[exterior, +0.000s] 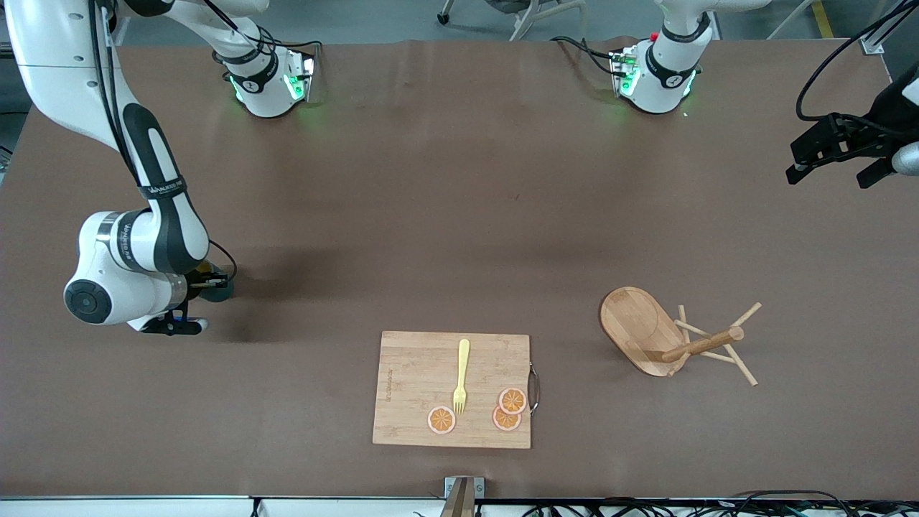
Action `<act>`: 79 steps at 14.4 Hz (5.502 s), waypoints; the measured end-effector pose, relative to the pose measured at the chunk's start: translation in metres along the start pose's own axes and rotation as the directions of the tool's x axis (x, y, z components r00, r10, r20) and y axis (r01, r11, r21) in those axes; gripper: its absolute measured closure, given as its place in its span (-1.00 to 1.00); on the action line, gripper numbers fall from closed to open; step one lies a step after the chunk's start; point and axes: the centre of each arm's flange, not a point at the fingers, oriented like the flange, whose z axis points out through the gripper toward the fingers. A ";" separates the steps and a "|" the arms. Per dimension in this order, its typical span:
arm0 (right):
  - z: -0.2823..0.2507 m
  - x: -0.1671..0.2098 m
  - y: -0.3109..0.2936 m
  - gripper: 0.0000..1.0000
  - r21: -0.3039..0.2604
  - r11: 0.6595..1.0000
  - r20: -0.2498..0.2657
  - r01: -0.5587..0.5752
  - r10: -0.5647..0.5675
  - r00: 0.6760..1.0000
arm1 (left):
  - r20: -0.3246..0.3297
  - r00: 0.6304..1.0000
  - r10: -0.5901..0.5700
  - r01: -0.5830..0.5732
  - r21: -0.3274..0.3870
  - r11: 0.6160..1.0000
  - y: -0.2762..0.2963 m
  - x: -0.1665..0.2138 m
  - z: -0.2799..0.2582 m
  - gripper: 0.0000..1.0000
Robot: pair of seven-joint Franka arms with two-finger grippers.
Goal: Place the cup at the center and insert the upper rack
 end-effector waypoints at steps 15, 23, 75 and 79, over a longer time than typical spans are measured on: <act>-0.057 -0.065 -0.328 0.89 0.110 0.992 -0.061 -0.067 0.074 0.995 | 0.015 1.000 0.027 -0.027 -0.003 1.000 0.015 0.001 0.008 -1.00; -0.015 -0.151 -0.525 0.89 0.122 0.983 -0.142 -0.138 0.155 0.978 | 0.064 0.998 0.001 0.000 -0.013 1.000 0.111 -0.008 0.032 -1.00; -0.378 -0.147 0.067 -1.00 0.083 0.995 -0.411 -0.055 0.084 0.908 | 0.000 0.929 -0.371 0.371 0.010 0.929 0.486 -0.160 0.164 -1.00; -0.383 -0.161 0.033 -1.00 0.018 0.999 -0.452 -0.038 0.042 0.891 | -0.064 0.919 -0.389 0.393 0.077 0.916 0.538 -0.203 0.225 -1.00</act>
